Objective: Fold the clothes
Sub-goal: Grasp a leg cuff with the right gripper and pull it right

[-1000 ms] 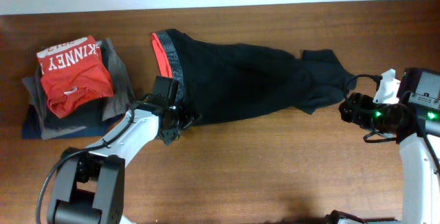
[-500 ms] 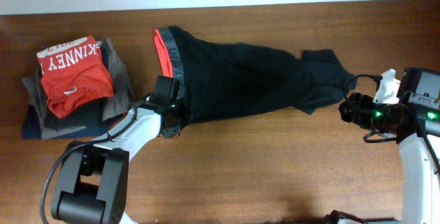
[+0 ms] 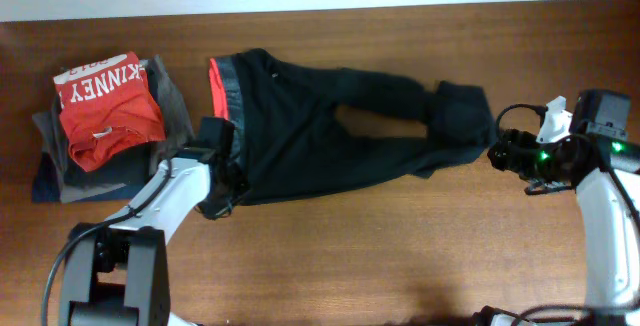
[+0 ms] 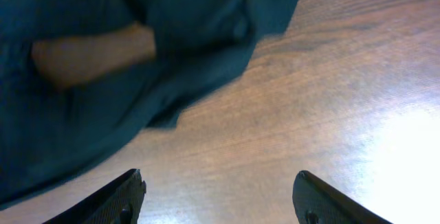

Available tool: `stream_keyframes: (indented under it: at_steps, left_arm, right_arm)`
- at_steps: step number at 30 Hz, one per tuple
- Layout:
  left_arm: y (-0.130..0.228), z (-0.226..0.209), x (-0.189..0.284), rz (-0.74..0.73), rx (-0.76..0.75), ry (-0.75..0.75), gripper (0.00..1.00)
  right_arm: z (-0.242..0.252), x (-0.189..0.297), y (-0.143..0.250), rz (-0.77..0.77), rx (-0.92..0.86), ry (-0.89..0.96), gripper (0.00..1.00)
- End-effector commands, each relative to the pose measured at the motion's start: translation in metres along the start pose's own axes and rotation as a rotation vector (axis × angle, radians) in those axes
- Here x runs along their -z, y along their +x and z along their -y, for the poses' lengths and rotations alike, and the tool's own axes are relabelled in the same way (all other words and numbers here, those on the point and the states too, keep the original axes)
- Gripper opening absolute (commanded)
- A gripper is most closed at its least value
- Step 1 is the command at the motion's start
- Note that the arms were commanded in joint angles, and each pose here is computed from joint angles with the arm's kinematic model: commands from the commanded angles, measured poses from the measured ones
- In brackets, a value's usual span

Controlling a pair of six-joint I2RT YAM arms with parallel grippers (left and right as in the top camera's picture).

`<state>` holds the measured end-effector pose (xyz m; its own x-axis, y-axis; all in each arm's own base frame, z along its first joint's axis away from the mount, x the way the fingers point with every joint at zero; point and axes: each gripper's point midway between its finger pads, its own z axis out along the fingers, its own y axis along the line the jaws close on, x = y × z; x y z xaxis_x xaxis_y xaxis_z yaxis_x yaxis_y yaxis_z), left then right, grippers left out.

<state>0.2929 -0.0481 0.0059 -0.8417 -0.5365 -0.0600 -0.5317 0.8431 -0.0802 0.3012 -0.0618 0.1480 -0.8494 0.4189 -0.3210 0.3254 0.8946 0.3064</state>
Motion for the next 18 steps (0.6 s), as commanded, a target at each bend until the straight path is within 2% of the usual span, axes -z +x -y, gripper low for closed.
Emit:
stream_keyframes:
  at_steps: [1,8,18]
  left_arm:
    - [-0.018,-0.024,0.006,0.087,-0.007,-0.087,0.0]
    - [-0.035,-0.046,0.009,0.128,0.056,-0.132,0.0]
    - [-0.037,-0.046,0.008,0.13,0.063,-0.124,0.0]
  right_arm:
    - [-0.002,-0.013,-0.007,-0.016,-0.002,-0.038,0.74]
    - [0.008,-0.057,-0.013,-0.084,-0.028,-0.05,0.7]
    - [0.004,-0.133,0.0,-0.223,-0.045,-0.149,0.64]
